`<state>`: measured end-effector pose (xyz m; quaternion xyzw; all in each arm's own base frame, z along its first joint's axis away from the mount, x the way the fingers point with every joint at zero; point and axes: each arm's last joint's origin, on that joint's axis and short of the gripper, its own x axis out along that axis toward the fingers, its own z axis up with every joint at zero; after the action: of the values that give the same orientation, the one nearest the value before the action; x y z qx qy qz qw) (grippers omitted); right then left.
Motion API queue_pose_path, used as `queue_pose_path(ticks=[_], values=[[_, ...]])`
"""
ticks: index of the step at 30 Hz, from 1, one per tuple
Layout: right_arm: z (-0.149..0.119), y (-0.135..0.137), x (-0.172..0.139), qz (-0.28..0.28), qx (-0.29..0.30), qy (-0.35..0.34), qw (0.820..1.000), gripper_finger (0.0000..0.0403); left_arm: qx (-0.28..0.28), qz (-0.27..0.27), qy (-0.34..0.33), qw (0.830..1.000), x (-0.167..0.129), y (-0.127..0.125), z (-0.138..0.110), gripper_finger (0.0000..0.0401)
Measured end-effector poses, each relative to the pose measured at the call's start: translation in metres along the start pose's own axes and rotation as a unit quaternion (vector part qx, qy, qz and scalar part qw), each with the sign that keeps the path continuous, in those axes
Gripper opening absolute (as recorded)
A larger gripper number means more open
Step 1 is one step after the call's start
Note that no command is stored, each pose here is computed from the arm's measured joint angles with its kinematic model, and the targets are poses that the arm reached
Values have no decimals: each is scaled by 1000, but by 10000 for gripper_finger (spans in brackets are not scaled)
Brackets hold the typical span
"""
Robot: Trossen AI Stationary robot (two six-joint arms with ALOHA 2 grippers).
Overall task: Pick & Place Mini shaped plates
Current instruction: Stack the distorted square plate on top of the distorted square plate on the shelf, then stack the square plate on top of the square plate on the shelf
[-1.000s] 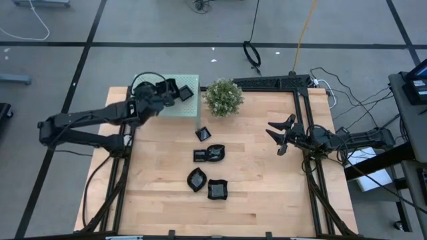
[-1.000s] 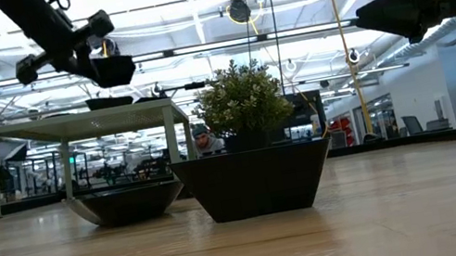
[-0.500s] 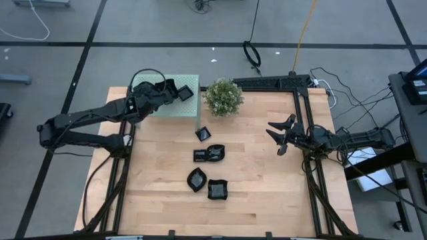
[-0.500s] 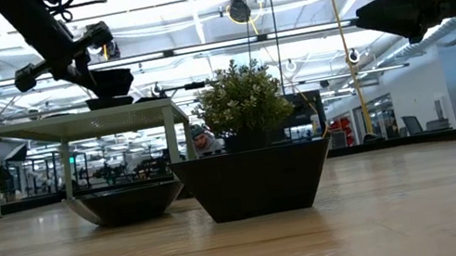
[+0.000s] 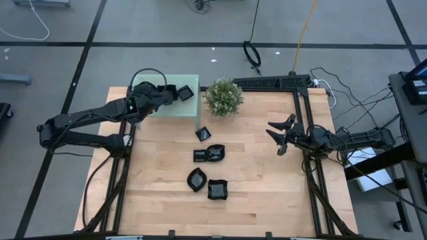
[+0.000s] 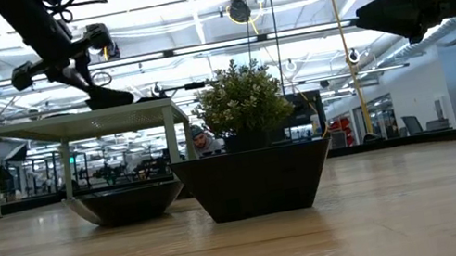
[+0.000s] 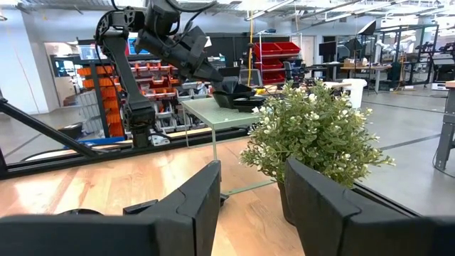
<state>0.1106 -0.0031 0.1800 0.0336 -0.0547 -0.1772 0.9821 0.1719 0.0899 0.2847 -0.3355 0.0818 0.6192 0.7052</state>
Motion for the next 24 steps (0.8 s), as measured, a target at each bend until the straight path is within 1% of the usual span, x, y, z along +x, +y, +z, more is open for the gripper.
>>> queue_pose_path(ticks=[5,7,10,13,15,17,22,24], values=[[0,0,0,0,0,0,1000,144,50,-8,-19,999,-1,-3,3,135],[0,0,0,0,0,0,1000,144,64,-27,-33,997,-3,-6,7,163],[0,0,0,0,0,0,1000,144,92,-72,-63,991,-8,-14,15,194],[0,0,0,0,0,0,1000,144,149,-154,-77,974,-14,-27,21,209],[0,0,0,0,0,0,1000,144,195,-210,-68,956,-17,-34,20,213],[0,0,0,0,0,0,1000,144,229,-250,-46,940,-15,-41,13,213],[0,0,0,0,0,0,1000,144,282,-290,33,914,-5,-53,-14,214],[0,0,0,0,0,0,1000,144,304,-301,70,901,-1,-56,-25,214]])
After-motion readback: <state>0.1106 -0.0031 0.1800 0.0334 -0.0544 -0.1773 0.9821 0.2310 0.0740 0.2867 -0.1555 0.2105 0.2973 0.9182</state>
